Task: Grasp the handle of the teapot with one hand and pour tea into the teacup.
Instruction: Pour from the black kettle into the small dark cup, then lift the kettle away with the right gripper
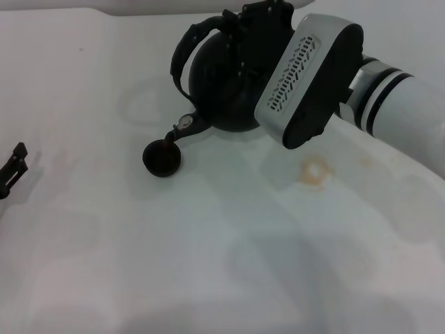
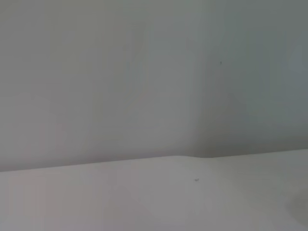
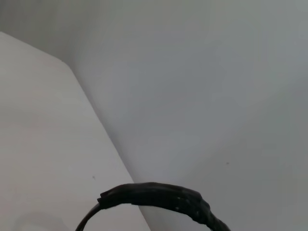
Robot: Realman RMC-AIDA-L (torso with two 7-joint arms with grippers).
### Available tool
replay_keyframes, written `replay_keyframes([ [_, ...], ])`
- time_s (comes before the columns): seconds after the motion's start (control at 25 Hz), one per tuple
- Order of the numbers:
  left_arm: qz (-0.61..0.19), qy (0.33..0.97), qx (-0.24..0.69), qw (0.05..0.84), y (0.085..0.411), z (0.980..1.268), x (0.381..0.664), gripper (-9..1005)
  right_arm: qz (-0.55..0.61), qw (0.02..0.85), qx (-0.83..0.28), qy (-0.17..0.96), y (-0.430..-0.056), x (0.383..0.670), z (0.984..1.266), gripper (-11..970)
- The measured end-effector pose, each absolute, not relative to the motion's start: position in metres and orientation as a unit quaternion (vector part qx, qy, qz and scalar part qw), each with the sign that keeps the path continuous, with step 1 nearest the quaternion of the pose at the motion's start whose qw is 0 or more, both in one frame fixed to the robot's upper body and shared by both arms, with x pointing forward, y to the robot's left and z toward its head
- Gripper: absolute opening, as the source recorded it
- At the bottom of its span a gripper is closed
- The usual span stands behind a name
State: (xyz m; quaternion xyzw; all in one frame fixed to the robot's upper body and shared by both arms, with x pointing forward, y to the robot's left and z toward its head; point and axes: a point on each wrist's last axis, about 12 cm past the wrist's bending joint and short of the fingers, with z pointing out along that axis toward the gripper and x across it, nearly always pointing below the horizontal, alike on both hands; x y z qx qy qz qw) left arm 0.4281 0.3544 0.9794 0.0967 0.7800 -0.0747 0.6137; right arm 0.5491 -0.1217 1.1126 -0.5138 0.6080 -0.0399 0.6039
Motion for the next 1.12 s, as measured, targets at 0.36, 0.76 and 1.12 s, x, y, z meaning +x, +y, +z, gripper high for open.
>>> replay_keyframes([
  [0.36, -0.074, 0.78, 0.095, 0.613, 0.3549, 0.9793, 0.4281, 803, -0.051, 0.603, -0.527, 0.597, -0.1212, 0.5484, 1.1122, 107],
  [0.76, -0.075, 0.779, 0.096, 0.615, 0.3533, 0.9799, 0.4311, 802, -0.054, 0.602, -0.532, 0.593, -0.1209, 0.5479, 1.1119, 106],
  [1.12, -0.075, 0.782, 0.098, 0.611, 0.3526, 0.9792, 0.4328, 802, -0.058, 0.602, -0.534, 0.59, -0.1219, 0.5489, 1.1125, 107],
])
